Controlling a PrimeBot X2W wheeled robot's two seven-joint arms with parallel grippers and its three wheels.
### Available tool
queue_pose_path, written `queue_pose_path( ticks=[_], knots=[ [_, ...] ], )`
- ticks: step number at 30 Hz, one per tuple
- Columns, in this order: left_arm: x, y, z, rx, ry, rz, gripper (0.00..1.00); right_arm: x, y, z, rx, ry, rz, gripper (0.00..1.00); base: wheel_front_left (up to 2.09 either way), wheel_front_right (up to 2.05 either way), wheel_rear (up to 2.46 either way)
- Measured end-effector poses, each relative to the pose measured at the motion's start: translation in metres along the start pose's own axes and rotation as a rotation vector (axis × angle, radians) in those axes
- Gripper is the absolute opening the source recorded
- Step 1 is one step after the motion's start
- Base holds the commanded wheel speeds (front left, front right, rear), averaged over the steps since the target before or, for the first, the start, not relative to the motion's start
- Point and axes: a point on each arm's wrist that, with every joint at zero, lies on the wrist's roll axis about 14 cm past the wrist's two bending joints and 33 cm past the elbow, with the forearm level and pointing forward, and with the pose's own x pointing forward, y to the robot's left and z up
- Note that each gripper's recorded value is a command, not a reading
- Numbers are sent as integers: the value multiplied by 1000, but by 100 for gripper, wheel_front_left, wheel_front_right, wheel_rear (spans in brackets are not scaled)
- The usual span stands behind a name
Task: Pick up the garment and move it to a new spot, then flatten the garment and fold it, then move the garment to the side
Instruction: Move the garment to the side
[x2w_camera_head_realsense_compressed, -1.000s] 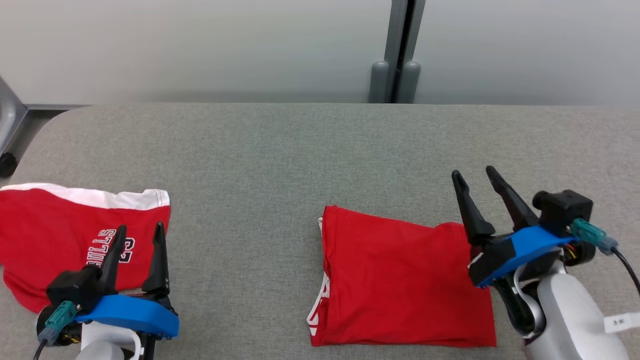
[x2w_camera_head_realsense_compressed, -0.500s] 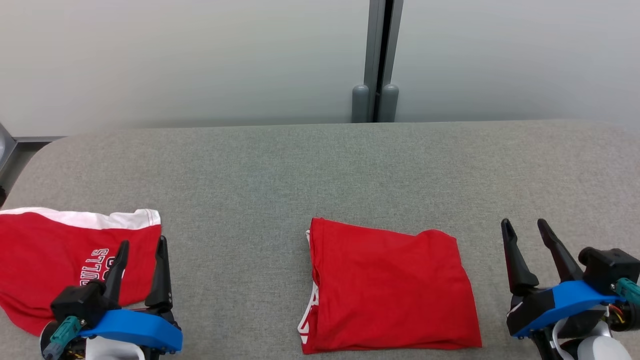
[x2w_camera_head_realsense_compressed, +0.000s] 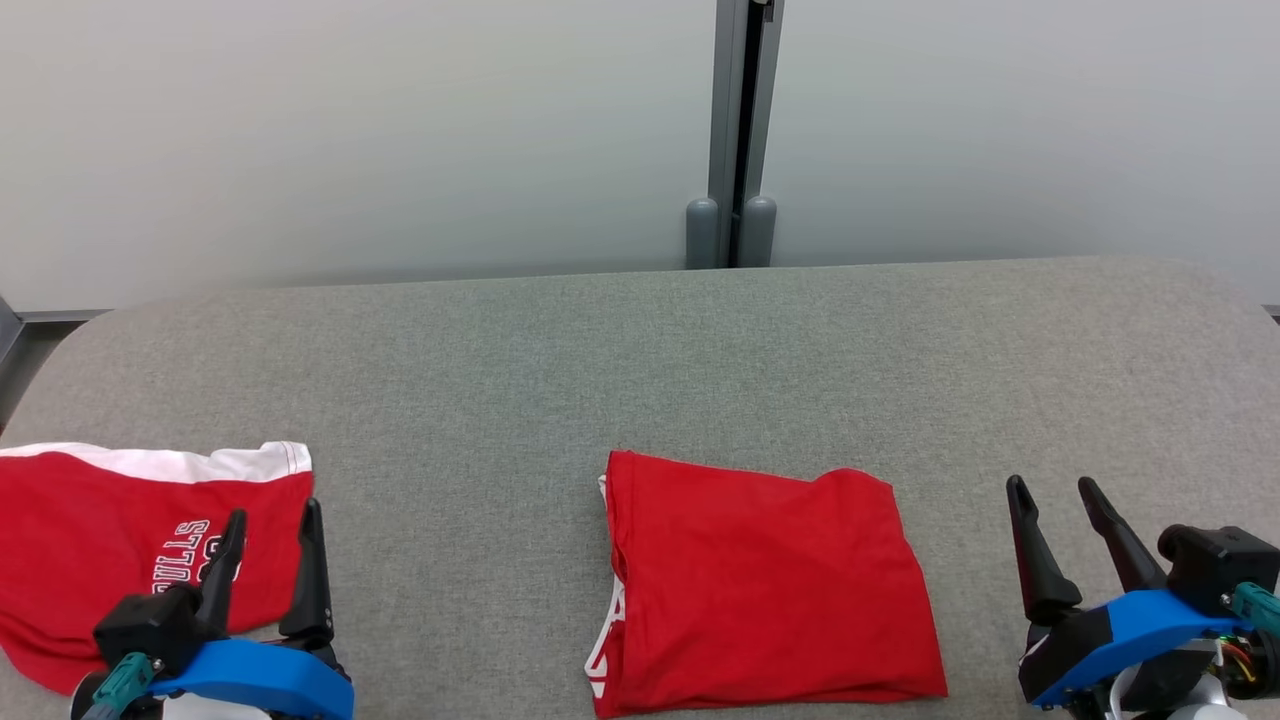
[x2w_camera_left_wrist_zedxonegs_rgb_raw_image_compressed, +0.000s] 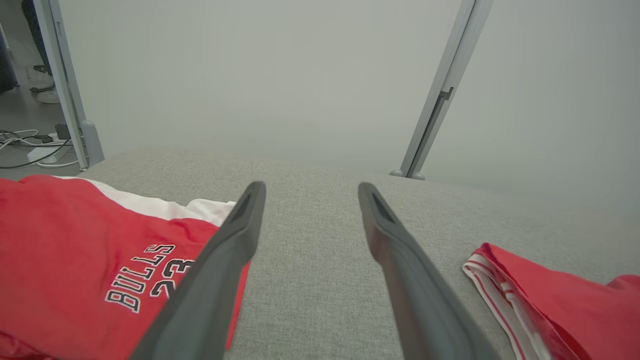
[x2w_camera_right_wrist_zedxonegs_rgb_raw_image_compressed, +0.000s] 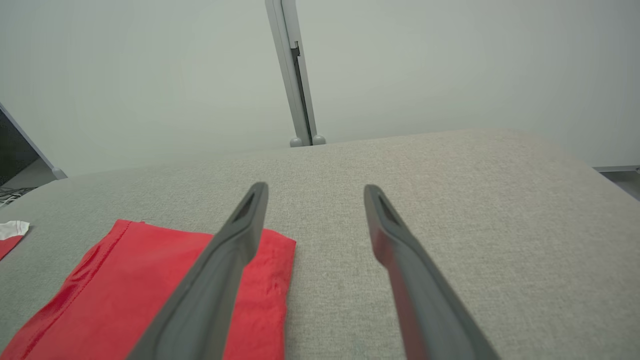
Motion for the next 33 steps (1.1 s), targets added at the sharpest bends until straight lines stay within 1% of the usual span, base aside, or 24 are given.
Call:
queue_pose_path(
  ticks=[17, 22, 25, 29, 33],
  knots=[
    [0, 2, -6, 7, 19, 3, 100, 1, 9, -7, 4, 23, 24, 100, 0, 0, 0],
    [1, 2, -6, 8, 18, 1, 100, 4, 14, -9, 1, 57, 39, 100, 0, 0, 0],
    [3, 1, -6, 14, 20, -3, 100, 9, 19, -17, -2, 134, 55, 100, 0, 0, 0],
    [6, 0, -6, 13, 21, -8, 100, 9, 29, -42, -3, 312, 84, 100, 0, 0, 0],
    [10, -1, -8, 14, 23, -12, 100, 10, 30, -64, -13, 468, 86, 100, 0, 0, 0]
  ],
)
